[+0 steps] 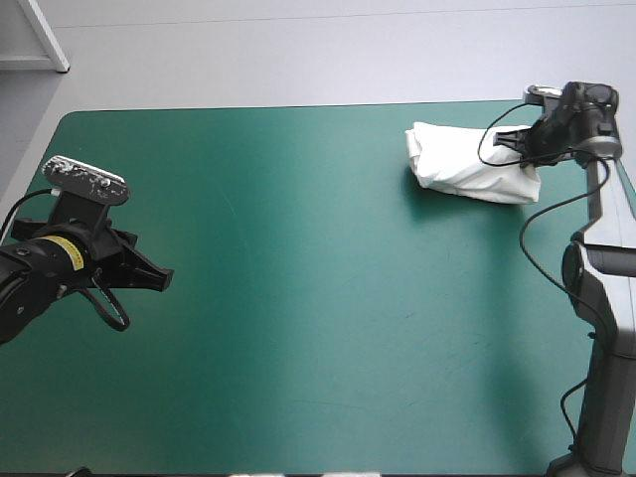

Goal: Fold the cloth

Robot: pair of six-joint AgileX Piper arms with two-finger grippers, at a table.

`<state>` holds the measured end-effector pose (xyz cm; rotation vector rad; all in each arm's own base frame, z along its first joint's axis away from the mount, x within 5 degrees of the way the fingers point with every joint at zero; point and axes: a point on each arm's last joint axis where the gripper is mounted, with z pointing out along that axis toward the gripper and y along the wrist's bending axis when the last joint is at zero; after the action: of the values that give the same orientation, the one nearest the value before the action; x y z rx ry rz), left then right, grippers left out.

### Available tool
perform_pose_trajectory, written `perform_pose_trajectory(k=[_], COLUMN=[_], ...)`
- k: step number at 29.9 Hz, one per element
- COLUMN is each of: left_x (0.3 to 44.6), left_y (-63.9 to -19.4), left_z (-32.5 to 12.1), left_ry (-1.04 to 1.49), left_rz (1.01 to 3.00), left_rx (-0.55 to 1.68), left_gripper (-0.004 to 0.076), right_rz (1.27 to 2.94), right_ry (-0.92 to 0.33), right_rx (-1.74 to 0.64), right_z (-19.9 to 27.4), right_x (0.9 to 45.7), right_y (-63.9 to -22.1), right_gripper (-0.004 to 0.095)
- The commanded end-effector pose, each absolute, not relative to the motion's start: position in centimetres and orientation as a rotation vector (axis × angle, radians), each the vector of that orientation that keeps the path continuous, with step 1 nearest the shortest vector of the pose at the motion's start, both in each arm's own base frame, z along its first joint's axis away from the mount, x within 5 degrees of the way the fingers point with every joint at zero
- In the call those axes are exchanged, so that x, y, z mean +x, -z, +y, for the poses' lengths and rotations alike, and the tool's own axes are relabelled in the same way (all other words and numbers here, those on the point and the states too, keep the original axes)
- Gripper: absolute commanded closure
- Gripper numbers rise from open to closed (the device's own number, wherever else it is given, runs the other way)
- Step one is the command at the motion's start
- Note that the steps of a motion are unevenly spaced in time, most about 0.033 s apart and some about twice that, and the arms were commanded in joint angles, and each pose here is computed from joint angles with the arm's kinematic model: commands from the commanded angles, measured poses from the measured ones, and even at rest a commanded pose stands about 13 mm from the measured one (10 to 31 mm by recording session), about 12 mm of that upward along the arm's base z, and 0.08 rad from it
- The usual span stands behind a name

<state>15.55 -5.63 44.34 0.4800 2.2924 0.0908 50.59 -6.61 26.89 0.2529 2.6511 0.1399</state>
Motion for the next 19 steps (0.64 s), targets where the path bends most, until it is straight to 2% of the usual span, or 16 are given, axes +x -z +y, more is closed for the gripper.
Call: perform_pose_trajectory(k=[1, 3, 4, 5, 6, 8, 9, 12, 15, 19], left_x=[14.9, 14.9, 14.9, 14.9, 14.9, 15.0, 15.0, 15.0, 15.1, 15.5], left_y=[-44.9, -44.9, -44.9, -44.9, -44.9, -45.0, -45.0, -45.0, -45.1, -45.7], left_z=[-5.2, -5.2, -5.2, -5.1, -5.1, -5.1, -5.1, -5.1, -5.2, -5.5], left_ry=[-0.099, -0.099, -0.105, -0.111, -0.114, -0.121, -0.121, -0.116, -0.111, -0.08], left_rz=[2.3, 2.3, 2.299, 2.297, 2.297, 2.293, 2.293, 2.281, 2.265, 2.184], left_rx=[0.46, 0.46, 0.459, 0.458, 0.458, 0.457, 0.457, 0.457, 0.457, 0.457], left_gripper=[0.0705, 0.0705, 0.0705, 0.0705, 0.0705, 0.0705, 0.0705, 0.0705, 0.0705, 0.0705], right_rz=[2.485, 2.485, 2.49, 2.496, 2.498, 2.492, 2.486, 2.463, 2.419, 2.346], right_ry=[-0.341, -0.358, -0.329, -0.297, -0.277, -0.277, -0.28, -0.278, -0.264, -0.217], right_rx=[0.282, 0.327, 0.327, 0.325, 0.323, 0.353, 0.37, 0.375, 0.352, 0.246], right_z=[-8.0, -8.5, -8.8, -9.0, -9.1, -9.3, -9.4, -9.3, -9.1, -8.6], right_x=[49.6, 49.5, 49.5, 49.5, 49.4, 49.3, 49.2, 48.7, 47.7, 45.6], right_y=[-31.5, -31.3, -31.2, -31.2, -31.2, -31.4, -31.7, -32.8, -35.2, -39.2], right_gripper=[0.0467, 0.0171, 0.0073, 0.0026, 0.0021, 0.0059, 0.0089, 0.0272, 0.0518, 0.0911])
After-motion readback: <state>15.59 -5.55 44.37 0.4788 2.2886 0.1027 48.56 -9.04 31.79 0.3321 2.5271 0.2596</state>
